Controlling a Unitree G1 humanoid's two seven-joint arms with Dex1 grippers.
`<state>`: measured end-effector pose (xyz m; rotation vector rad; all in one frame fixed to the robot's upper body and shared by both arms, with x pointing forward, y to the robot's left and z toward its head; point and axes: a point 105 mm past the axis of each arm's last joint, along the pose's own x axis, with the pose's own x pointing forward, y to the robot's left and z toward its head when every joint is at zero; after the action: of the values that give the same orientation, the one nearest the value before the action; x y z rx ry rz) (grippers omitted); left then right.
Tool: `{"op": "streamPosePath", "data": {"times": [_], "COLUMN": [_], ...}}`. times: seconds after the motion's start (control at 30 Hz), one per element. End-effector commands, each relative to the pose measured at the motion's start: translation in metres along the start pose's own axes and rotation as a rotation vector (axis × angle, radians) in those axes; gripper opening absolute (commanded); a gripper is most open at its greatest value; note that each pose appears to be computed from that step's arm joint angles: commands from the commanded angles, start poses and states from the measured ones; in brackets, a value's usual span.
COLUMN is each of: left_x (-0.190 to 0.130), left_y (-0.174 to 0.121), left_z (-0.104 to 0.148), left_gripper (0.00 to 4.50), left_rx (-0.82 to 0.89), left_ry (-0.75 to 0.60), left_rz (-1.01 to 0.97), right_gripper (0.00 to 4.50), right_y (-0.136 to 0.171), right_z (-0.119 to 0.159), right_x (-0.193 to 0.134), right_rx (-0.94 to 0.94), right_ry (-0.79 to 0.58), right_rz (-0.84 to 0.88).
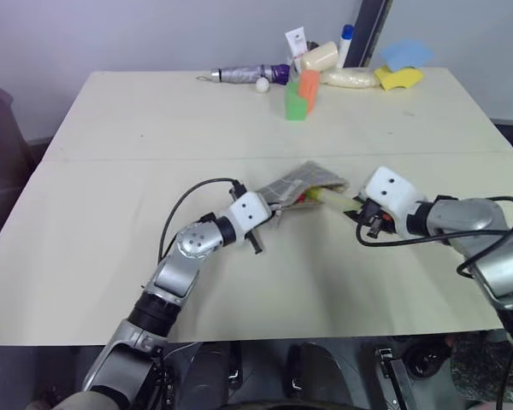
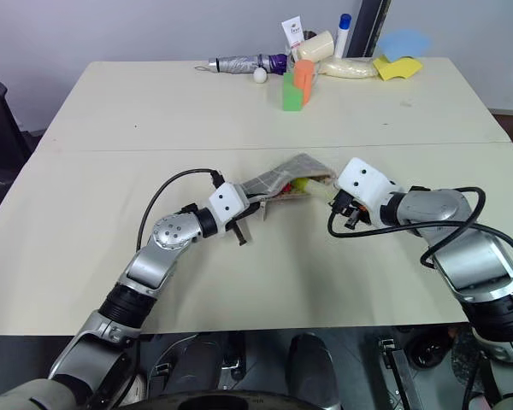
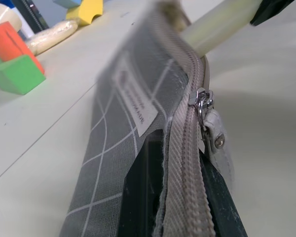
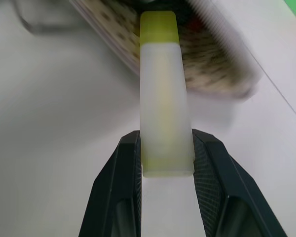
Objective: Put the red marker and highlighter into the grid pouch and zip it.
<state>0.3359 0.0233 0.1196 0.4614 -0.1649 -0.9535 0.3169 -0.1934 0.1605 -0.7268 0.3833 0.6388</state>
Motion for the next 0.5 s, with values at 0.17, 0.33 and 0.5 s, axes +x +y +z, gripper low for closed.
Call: {"op": "streamPosePath", "data": {"times": [0.17, 0.33, 0.5], "left_x": [-0.001, -0.003, -0.003], "left_y": [0.002, 0.007, 0.011], "left_z": [0.013, 0.011, 0.01], "left_gripper": [0.0, 0.0, 0.0], "left_rx": [0.032, 0.033, 0.032], "left_ry": [-0.045, -0.036, -0.033], "left_rz": [0.008, 0.014, 0.019], "right_gripper": [0.86, 0.86, 0.86], "right_y": [-0.009, -0.005, -0.002], "right_z": [0.012, 0.014, 0.02], "right_x": [-0.015, -0.032, -0.049], "right_rx": [-0.082, -0.117, -0.115], "right_ry": [-0.028, -0.046, -0.086], "right_rz": [-0.015, 0.038, 0.087]}}
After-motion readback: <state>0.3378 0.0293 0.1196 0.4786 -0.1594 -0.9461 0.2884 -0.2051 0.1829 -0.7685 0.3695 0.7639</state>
